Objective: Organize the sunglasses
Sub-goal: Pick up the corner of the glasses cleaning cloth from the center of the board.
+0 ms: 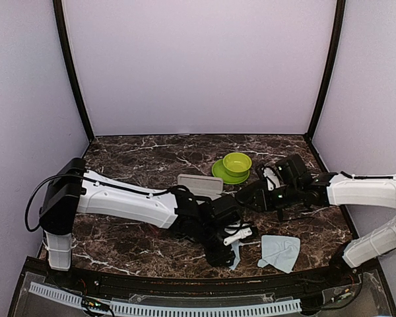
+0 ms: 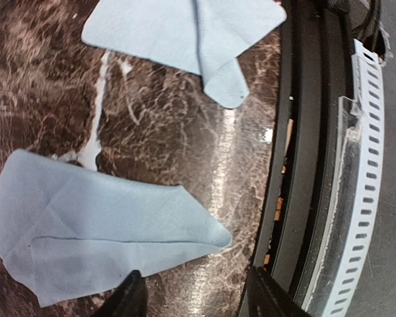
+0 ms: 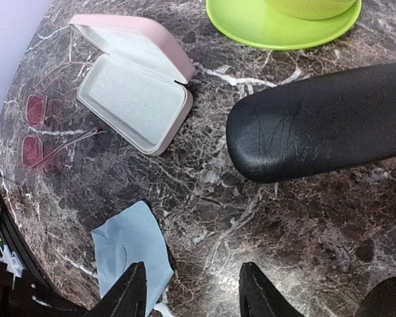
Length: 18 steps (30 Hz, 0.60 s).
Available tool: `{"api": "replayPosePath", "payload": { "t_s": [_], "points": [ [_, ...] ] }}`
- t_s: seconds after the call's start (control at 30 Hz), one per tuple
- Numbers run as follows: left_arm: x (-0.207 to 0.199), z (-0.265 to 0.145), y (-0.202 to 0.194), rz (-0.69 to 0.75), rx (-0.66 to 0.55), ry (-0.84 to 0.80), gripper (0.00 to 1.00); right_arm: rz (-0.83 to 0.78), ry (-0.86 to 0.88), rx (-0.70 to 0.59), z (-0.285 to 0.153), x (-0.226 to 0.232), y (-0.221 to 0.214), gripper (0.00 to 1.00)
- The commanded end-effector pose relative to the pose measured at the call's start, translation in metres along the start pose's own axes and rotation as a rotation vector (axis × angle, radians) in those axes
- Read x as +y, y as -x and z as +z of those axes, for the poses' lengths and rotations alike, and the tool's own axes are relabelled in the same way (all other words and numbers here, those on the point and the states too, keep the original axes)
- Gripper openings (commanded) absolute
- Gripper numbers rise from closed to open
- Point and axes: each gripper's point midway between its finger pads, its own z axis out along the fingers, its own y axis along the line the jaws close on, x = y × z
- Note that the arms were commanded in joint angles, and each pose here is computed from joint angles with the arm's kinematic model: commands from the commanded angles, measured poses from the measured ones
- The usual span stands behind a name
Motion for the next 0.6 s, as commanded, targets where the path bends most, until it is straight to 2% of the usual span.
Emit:
{"api": "replayPosePath", "payload": {
  "t_s": [0.0, 0.07, 0.17, 0.27, 0.57],
  "points": [
    [0.002, -0.049, 0.027, -0.020, -0.138, -0.053, 0.59, 0.025, 0.030, 0.010, 0.005, 0.000, -0.010, 0.48],
    [0.017, -0.060, 0.032, -0.080, -0.198, -0.078, 0.64, 0.031, 0.027, 0.016, 0.007, -0.002, -0.013, 0.48],
    [0.049, -0.071, 0.039, -0.179, -0.275, -0.079, 0.65, 0.033, 0.015, 0.013, 0.008, -0.005, -0.014, 0.47],
    [0.084, -0.064, 0.036, -0.259, -0.276, -0.028, 0.64, 0.034, 0.013, 0.013, 0.010, -0.006, -0.014, 0.47],
    [0.126, -0.033, 0.034, -0.316, -0.224, 0.068, 0.47, 0.043, 0.026, 0.031, 0.019, -0.007, -0.021, 0.47]
  ]
}}
